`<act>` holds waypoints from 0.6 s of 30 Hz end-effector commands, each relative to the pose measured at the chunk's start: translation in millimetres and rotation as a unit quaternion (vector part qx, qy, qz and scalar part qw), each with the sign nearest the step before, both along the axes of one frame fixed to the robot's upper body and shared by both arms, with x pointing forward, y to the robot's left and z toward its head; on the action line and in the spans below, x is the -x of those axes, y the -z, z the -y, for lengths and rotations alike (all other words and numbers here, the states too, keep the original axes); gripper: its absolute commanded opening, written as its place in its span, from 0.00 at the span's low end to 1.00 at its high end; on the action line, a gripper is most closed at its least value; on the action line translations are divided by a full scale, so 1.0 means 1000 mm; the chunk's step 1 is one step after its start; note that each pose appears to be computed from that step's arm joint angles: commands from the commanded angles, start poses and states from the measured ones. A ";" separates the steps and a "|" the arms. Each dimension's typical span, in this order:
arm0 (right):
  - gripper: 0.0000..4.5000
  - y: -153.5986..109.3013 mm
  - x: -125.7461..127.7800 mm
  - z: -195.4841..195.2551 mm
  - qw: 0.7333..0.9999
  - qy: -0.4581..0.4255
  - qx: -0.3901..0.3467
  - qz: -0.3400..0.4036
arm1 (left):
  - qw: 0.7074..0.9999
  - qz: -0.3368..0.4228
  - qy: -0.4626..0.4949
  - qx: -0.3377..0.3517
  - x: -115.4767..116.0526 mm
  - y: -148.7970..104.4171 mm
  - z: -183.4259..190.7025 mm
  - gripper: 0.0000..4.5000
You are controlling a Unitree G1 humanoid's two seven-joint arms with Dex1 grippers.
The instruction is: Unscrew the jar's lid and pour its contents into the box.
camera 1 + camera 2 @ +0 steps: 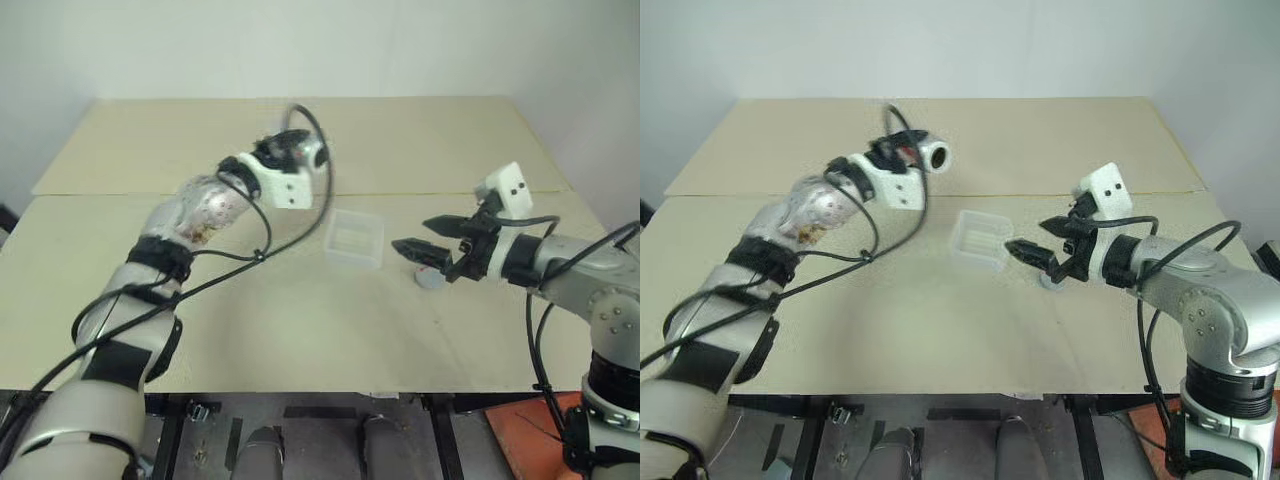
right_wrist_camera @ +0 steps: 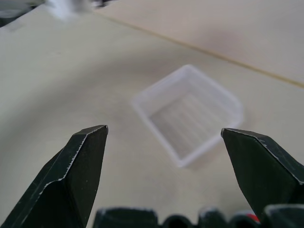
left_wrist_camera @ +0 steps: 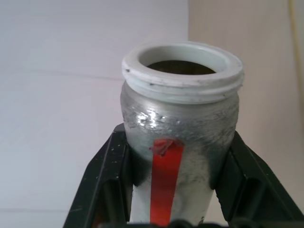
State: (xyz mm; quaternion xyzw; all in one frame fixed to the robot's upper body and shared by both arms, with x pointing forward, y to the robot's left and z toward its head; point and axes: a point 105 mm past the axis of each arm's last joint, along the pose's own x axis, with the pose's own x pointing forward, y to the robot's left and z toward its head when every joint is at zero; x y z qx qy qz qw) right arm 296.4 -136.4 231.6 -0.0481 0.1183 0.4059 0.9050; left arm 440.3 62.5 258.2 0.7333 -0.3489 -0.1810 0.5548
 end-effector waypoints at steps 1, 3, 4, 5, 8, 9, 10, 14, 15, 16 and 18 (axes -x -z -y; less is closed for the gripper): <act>1.00 -0.013 0.007 -0.005 1.000 -0.027 0.006 0.009 | 0.978 0.139 0.067 -0.140 0.008 0.003 0.025 0.42; 1.00 -0.016 0.006 -0.006 0.999 -0.030 0.007 0.009 | 0.956 0.185 0.097 -0.205 0.010 0.006 0.038 0.42; 1.00 -0.017 0.006 -0.006 0.999 -0.031 0.005 0.008 | 0.944 0.206 0.112 -0.232 0.012 0.008 0.044 0.42; 1.00 -0.017 0.006 -0.007 0.999 -0.032 0.004 0.007 | 0.935 0.221 0.122 -0.250 0.013 0.009 0.048 0.42; 1.00 -0.021 0.005 -0.008 0.999 -0.031 -0.007 0.011 | 0.916 0.235 0.135 -0.295 0.012 0.019 0.056 0.42; 1.00 -0.023 0.005 -0.008 0.999 -0.028 -0.013 0.014 | 0.911 0.239 0.132 -0.307 0.011 0.022 0.058 0.42; 1.00 -0.024 0.004 -0.007 0.999 -0.026 -0.017 0.017 | 0.908 0.242 0.130 -0.315 0.010 0.024 0.059 0.42; 1.00 -0.033 0.008 -0.008 0.999 -0.026 -0.035 0.029 | 0.910 0.243 0.124 -0.312 0.009 0.022 0.062 0.42; 1.00 -0.033 0.008 -0.008 0.999 -0.025 -0.036 0.030 | 0.910 0.243 0.124 -0.312 0.009 0.022 0.062 0.42; 1.00 -0.033 0.009 -0.008 0.999 -0.025 -0.036 0.031 | 0.913 0.239 0.120 -0.309 0.008 0.021 0.061 0.42; 1.00 -0.033 0.011 -0.008 0.999 -0.023 -0.036 0.031 | 0.921 0.228 0.110 -0.297 0.006 0.020 0.059 0.42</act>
